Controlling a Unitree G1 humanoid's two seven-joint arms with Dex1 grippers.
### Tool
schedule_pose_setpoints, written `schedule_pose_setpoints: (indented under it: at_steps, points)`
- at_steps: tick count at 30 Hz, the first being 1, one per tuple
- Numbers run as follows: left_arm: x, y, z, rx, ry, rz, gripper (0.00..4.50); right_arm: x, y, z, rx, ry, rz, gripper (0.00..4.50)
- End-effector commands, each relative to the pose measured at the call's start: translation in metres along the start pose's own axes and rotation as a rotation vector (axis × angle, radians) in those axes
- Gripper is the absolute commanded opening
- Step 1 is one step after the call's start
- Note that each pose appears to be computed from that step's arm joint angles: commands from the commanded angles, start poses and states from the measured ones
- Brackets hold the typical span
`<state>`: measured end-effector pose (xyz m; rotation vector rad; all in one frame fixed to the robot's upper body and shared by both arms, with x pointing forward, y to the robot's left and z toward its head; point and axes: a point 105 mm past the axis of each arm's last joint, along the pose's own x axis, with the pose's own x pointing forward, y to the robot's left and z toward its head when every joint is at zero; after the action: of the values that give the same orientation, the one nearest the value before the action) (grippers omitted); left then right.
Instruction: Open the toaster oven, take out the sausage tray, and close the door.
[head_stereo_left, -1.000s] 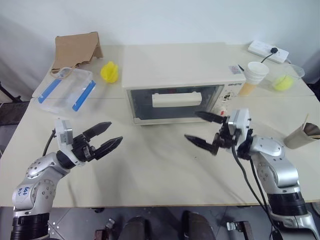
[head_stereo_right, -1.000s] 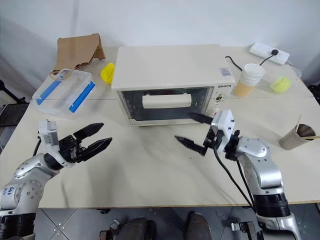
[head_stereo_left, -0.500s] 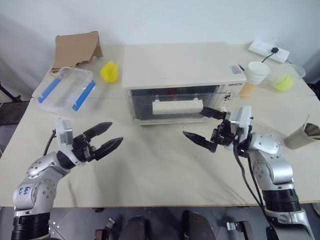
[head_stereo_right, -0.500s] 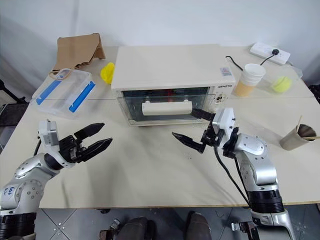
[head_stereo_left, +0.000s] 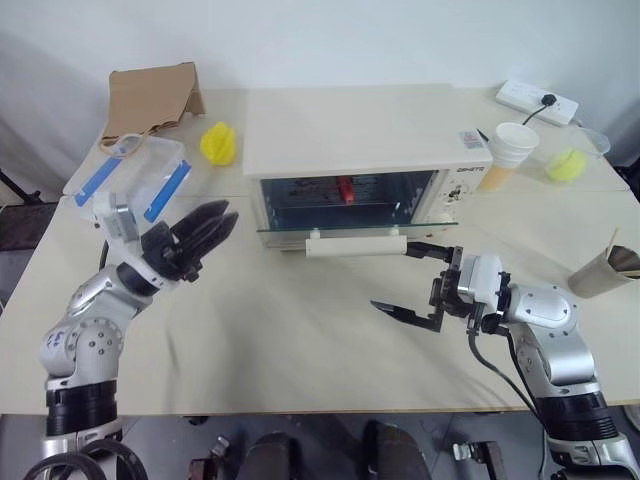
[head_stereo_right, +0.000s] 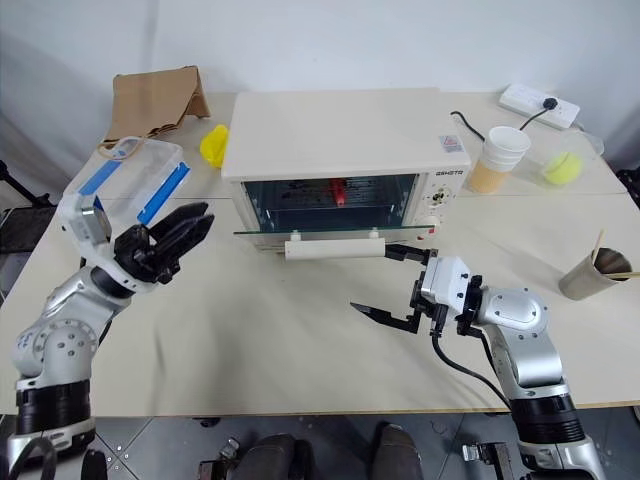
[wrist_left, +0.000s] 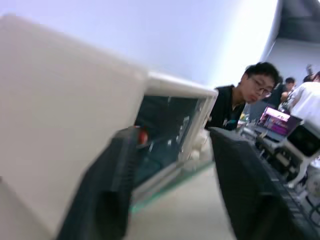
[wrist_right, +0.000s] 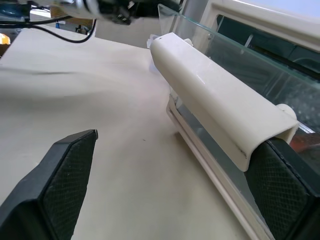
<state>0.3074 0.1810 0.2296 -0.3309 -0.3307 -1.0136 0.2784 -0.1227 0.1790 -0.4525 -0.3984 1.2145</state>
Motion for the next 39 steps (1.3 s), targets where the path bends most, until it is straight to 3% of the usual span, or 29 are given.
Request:
schedule_pose_setpoints:
  at_steps: [1, 4, 5, 10, 19, 25, 27, 31, 33, 36, 39]
  points:
    - [0.026, -0.003, -0.007, -0.007, 0.015, -0.071, 1.05, 0.002, 0.001, 0.009, -0.056, -0.024, 0.021, 4.50]
    - [0.037, -0.011, -0.021, -0.034, 0.053, -0.132, 0.12, 0.001, 0.000, 0.008, -0.063, -0.016, 0.012, 4.50]
    - [0.040, -0.012, -0.024, -0.033, 0.058, -0.139, 0.02, 0.000, 0.000, 0.008, -0.065, -0.012, 0.009, 4.50]
    - [0.045, -0.015, -0.040, -0.029, 0.099, -0.158, 0.02, -0.013, 0.002, 0.005, -0.058, 0.028, -0.036, 4.50]
    - [0.022, -0.008, -0.084, 0.137, 0.356, -0.192, 0.02, -0.114, 0.026, -0.024, 0.049, 0.347, -0.349, 4.50]
    - [0.012, -0.012, -0.105, 0.171, 0.408, -0.223, 0.02, -0.161, 0.003, -0.002, -0.051, 0.434, -0.567, 4.50]
    - [0.010, -0.012, -0.111, 0.173, 0.411, -0.220, 0.02, -0.159, -0.004, 0.006, -0.100, 0.433, -0.572, 4.50]
    - [0.004, -0.010, -0.115, 0.187, 0.412, -0.196, 0.02, -0.101, -0.004, 0.016, -0.161, 0.370, -0.389, 4.50]
    - [0.003, -0.010, -0.115, 0.186, 0.402, -0.187, 0.02, -0.080, -0.010, 0.013, -0.177, 0.384, -0.419, 4.50]
    - [0.003, -0.009, -0.110, 0.176, 0.365, -0.156, 0.58, -0.032, -0.002, 0.010, -0.181, 0.334, -0.343, 4.50]
    - [0.002, -0.011, -0.103, 0.182, 0.333, -0.148, 1.49, -0.005, -0.010, 0.009, -0.236, 0.319, -0.348, 4.50]
